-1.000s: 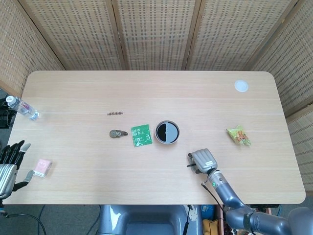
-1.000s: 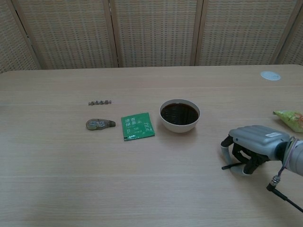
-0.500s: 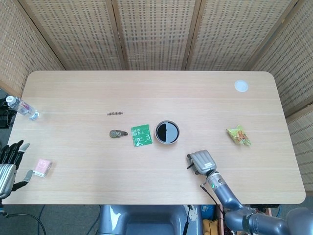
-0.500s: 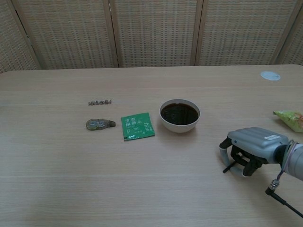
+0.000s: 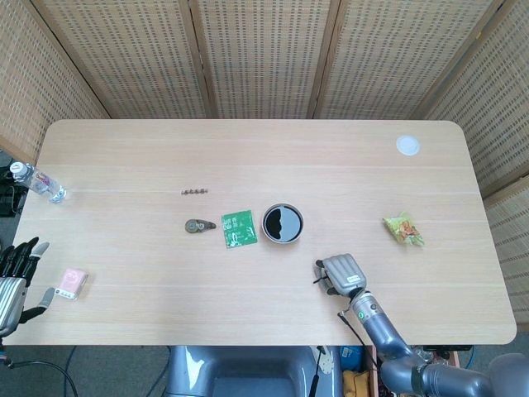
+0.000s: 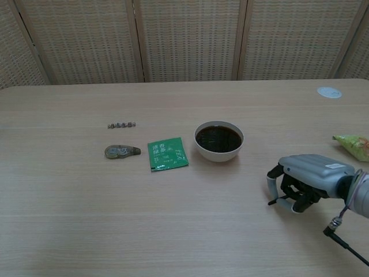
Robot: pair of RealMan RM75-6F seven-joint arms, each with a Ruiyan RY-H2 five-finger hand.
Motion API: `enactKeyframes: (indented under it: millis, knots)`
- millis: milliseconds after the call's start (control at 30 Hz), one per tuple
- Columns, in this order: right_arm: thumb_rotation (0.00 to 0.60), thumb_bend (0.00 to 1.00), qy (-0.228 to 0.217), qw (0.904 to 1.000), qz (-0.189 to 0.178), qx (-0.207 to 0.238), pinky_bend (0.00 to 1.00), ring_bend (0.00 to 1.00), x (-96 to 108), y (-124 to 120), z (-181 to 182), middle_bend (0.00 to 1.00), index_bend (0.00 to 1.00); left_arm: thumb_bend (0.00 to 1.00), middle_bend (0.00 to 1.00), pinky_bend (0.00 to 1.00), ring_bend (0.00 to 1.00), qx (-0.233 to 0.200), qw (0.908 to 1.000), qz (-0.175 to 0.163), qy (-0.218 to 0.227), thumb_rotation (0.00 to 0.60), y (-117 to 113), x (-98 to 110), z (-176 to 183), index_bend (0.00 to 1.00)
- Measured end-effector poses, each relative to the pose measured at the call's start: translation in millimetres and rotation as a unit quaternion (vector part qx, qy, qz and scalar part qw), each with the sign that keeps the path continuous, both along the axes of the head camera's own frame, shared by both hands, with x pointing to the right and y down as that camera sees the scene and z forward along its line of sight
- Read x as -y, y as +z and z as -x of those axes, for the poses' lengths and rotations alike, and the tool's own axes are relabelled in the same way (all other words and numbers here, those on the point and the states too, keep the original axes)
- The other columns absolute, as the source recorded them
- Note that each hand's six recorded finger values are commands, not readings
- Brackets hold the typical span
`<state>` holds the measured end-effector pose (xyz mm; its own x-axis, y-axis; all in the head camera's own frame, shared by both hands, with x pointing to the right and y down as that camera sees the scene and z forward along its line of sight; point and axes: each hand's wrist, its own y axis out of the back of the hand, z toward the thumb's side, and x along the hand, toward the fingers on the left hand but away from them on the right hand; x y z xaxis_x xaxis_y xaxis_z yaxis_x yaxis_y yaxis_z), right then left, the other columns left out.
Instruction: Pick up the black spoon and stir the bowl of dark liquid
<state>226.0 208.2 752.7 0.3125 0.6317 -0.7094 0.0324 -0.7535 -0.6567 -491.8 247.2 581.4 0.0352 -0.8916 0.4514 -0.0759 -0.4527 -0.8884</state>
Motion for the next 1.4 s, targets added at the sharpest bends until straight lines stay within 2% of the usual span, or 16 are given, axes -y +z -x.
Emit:
enactKeyframes:
  millis: [233, 367, 600, 700, 900, 1000, 1133, 1233, 1400]
  knots:
    - [0.600, 0.63, 0.037, 0.9988, -0.012, 0.030, 1.00, 0.92, 9, -16, -7, 0.92, 0.68, 0.39, 0.00, 0.00, 0.00, -0.001, 1.0000, -0.001, 0.001, 0.600, 0, 0, 0, 0.00]
    - [0.600, 0.63, 0.073, 0.9954, -0.009, 0.062, 1.00, 0.92, 16, -28, -8, 0.92, 0.69, 0.39, 0.00, 0.00, 0.00, -0.001, 1.0000, -0.002, 0.001, 0.600, -1, 1, 0, 0.00]
    - [0.600, 0.64, 0.151, 0.9790, 0.007, 0.137, 1.00, 0.92, 39, -55, -15, 0.92, 0.69, 0.39, 0.00, 0.00, 0.00, -0.002, 1.0000, -0.002, 0.004, 0.600, 0, 2, -2, 0.00]
    - [0.600, 0.64, 0.184, 0.9681, 0.021, 0.169, 1.00, 0.92, 49, -64, -17, 0.92, 0.69, 0.39, 0.00, 0.00, 0.00, -0.003, 1.0000, -0.002, 0.006, 0.600, 0, 2, -4, 0.00]
    - [0.600, 0.64, 0.246, 0.9382, 0.062, 0.235, 1.00, 0.92, 66, -77, -15, 0.92, 0.69, 0.39, 0.00, 0.00, 0.00, -0.003, 1.0000, -0.001, 0.009, 0.600, 0, 3, -6, 0.00]
    - [0.600, 0.64, 0.275, 0.9194, 0.082, 0.268, 1.00, 0.92, 75, -82, -12, 0.92, 0.69, 0.39, 0.00, 0.00, 0.00, -0.002, 0.9999, -0.002, 0.011, 0.600, -1, 3, -6, 0.00]
    - [0.600, 0.64, 0.314, 0.8890, 0.109, 0.315, 1.00, 0.92, 90, -89, -4, 0.92, 0.70, 0.39, 0.00, 0.00, 0.00, -0.002, 0.9999, -0.002, 0.011, 0.600, -1, 3, -7, 0.00]
    - [0.600, 0.64, 0.332, 0.8709, 0.123, 0.341, 1.00, 0.92, 104, -92, 5, 0.92, 0.70, 0.39, 0.00, 0.00, 0.00, -0.002, 0.9999, -0.001, 0.011, 0.600, -1, 2, -7, 0.00]
    - [0.600, 0.64, 0.345, 0.8558, 0.142, 0.358, 1.00, 0.92, 119, -89, 19, 0.92, 0.70, 0.39, 0.00, 0.00, 0.00, 0.000, 1.0000, 0.001, 0.008, 0.600, 0, 1, -5, 0.00]
